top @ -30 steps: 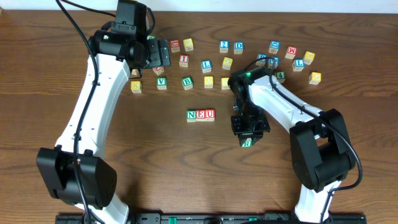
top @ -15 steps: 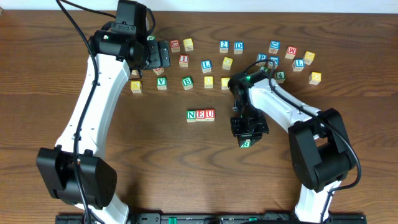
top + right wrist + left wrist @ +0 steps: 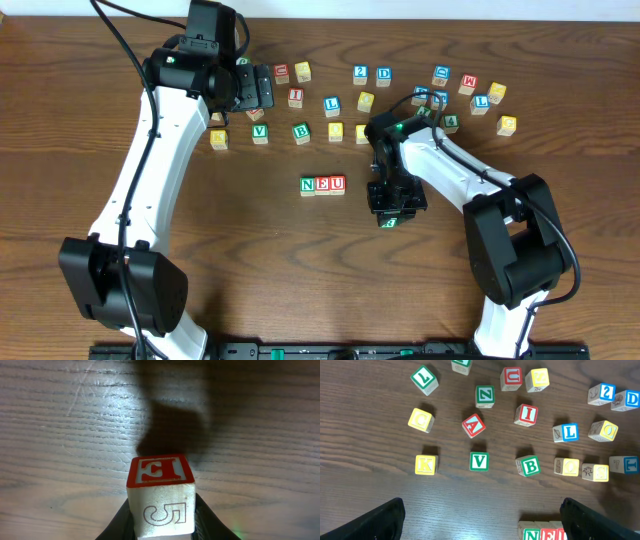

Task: Spell out NEURIPS

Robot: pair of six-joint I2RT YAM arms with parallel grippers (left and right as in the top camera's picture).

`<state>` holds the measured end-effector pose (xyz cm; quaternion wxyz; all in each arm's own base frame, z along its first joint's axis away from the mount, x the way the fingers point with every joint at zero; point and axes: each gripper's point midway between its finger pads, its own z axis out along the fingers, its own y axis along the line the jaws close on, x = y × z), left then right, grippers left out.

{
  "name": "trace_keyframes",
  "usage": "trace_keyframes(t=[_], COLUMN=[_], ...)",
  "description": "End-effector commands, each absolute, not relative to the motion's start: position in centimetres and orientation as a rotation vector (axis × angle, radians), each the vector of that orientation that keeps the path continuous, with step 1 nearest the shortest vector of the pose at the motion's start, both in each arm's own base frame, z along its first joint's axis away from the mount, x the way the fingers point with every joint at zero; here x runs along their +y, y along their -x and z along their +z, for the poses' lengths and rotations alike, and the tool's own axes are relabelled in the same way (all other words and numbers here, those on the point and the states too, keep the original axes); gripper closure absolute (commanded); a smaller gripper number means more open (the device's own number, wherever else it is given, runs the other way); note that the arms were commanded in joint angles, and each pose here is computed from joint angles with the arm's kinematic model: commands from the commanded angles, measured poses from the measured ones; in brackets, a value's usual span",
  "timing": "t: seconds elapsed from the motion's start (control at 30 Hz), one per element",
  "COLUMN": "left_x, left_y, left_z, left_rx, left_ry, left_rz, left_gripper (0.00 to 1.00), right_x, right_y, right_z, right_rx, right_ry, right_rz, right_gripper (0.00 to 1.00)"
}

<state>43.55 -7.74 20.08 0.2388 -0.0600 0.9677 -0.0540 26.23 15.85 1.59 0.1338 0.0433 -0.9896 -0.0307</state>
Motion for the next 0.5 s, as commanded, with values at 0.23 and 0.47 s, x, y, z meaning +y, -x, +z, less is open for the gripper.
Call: trace_keyframes(t=[0.23, 0.47], left_x=[-7.4, -7.4], left_y=[-43.9, -43.9], left_z=[20.5, 20.5], left_rx=[2.638, 2.638], left_ry=[0.157, 0.157], left_rz=[-0.129, -0.129], left_gripper=[0.02, 0.02], right_x=[16.3, 14.8], right_y=[-23.3, -20.3], right_z=[2.2, 3.6], right_rx=[-2.752, -2.614], right_ry=[-0.113, -0.139], right_rz=[-0.095, -0.017], right_gripper=[0.85, 0.85])
